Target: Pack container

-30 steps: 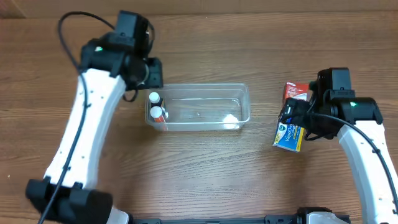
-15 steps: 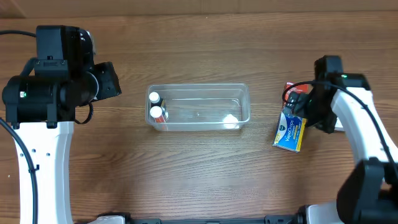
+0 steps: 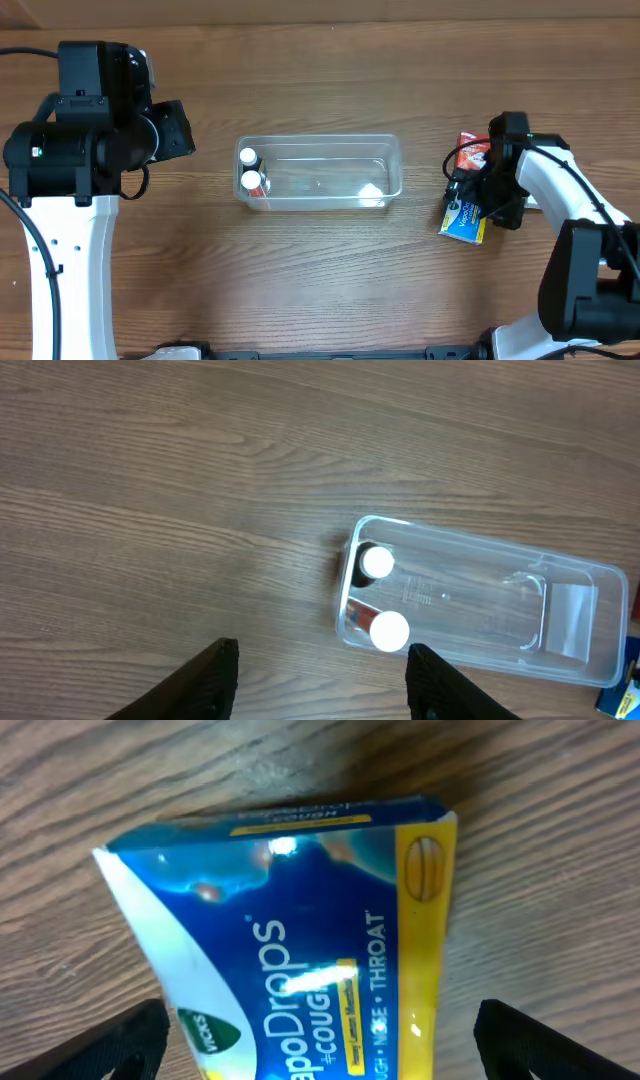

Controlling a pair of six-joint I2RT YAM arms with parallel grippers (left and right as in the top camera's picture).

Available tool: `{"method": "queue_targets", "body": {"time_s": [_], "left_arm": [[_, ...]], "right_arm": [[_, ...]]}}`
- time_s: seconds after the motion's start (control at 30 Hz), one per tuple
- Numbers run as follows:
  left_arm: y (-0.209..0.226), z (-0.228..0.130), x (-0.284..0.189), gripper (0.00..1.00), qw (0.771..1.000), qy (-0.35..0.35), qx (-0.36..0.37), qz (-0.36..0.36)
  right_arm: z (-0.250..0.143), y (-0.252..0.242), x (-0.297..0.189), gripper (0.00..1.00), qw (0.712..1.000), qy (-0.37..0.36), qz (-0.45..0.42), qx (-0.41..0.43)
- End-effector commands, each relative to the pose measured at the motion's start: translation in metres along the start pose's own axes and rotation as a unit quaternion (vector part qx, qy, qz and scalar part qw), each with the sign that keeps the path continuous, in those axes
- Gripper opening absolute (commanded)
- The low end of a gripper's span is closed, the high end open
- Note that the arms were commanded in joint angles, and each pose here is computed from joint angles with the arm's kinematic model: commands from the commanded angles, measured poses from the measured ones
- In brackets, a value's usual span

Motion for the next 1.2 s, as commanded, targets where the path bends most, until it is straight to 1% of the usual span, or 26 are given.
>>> {"method": "queue_targets", "body": {"time_s": [0.0,0.13,0.17,0.2,0.27,0.3,0.33,0.37,0.4,0.47,0.6,0.7,0.77,0.87,1.0,1.17], "left_arm": [[0.0,0.003,-0.008,0.56,1.0,-0.014,0.011,-0.005],[0.0,0.003,-0.008,0.56,1.0,-0.014,0.012,-0.005],[0.0,0.003,-0.008,0.56,1.0,-0.014,0.012,-0.005],[0.0,0.003,-0.008,0.56,1.0,-0.014,0.012,-0.005],[0.0,0.003,-0.008,0.57,1.0,-0.014,0.012,-0.005],[0.0,0.003,-0.008,0.58,1.0,-0.014,0.012,-0.004],[0.0,0.003,-0.008,0.59,1.0,-0.015,0.012,-0.003],[0.0,0.003,-0.008,0.69,1.0,-0.015,0.012,-0.003],[0.0,0.003,-0.008,0.69,1.0,-0.015,0.012,-0.002],[0.0,0.004,-0.008,0.69,1.0,-0.015,0.012,-0.002],[0.0,0.004,-0.005,0.7,1.0,-0.012,0.011,0.0],[0.0,0.005,-0.001,0.7,1.0,-0.007,0.011,0.002],[0.0,0.005,0.001,0.7,1.0,-0.004,0.011,0.004],[0.0,0.006,0.003,0.7,1.0,-0.002,0.011,0.005],[-0.001,0.006,0.004,0.7,1.0,-0.001,0.011,0.005],[0.0,0.006,0.004,0.7,1.0,-0.002,0.011,0.008]], "right_arm": [[-0.008,-0.002,0.022,1.0,1.0,0.027,0.002,-0.001],[-0.008,-0.002,0.028,1.0,1.0,0.026,0.002,0.001],[-0.007,-0.002,0.028,0.98,1.0,0.023,0.003,0.0],[-0.006,-0.002,0.028,0.93,1.0,0.021,0.003,0.0],[-0.005,-0.002,0.028,0.79,1.0,0.018,0.003,0.0],[-0.005,-0.002,0.028,0.75,1.0,0.018,0.003,0.0],[-0.005,-0.001,0.027,0.69,1.0,0.018,0.004,0.0],[-0.005,0.0,0.026,0.64,1.0,0.018,0.004,-0.001],[-0.003,0.004,0.019,0.63,1.0,0.017,0.005,-0.007],[-0.002,0.011,0.01,0.63,1.0,0.01,0.006,-0.017],[0.003,0.04,-0.035,0.63,0.998,-0.032,0.012,-0.061],[0.0,0.069,-0.086,0.63,0.991,-0.088,0.025,-0.098],[-0.008,0.094,-0.127,0.63,0.98,-0.145,0.042,-0.13],[-0.019,0.122,-0.153,0.63,0.964,-0.191,0.065,-0.175],[-0.031,0.166,-0.139,0.63,0.943,-0.194,0.076,-0.258],[-0.018,0.191,-0.105,0.64,0.941,-0.178,0.058,-0.281]]}}
Point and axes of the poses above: each gripper's point midway between its finger pads, its own x axis out along the fingers, its own y axis along the line the jaws close on, z = x × y, the point moved 8 cm from there along -x, back along the fingers, and after that the axes turned 12 degrees about -x, right-handed, at the moved point
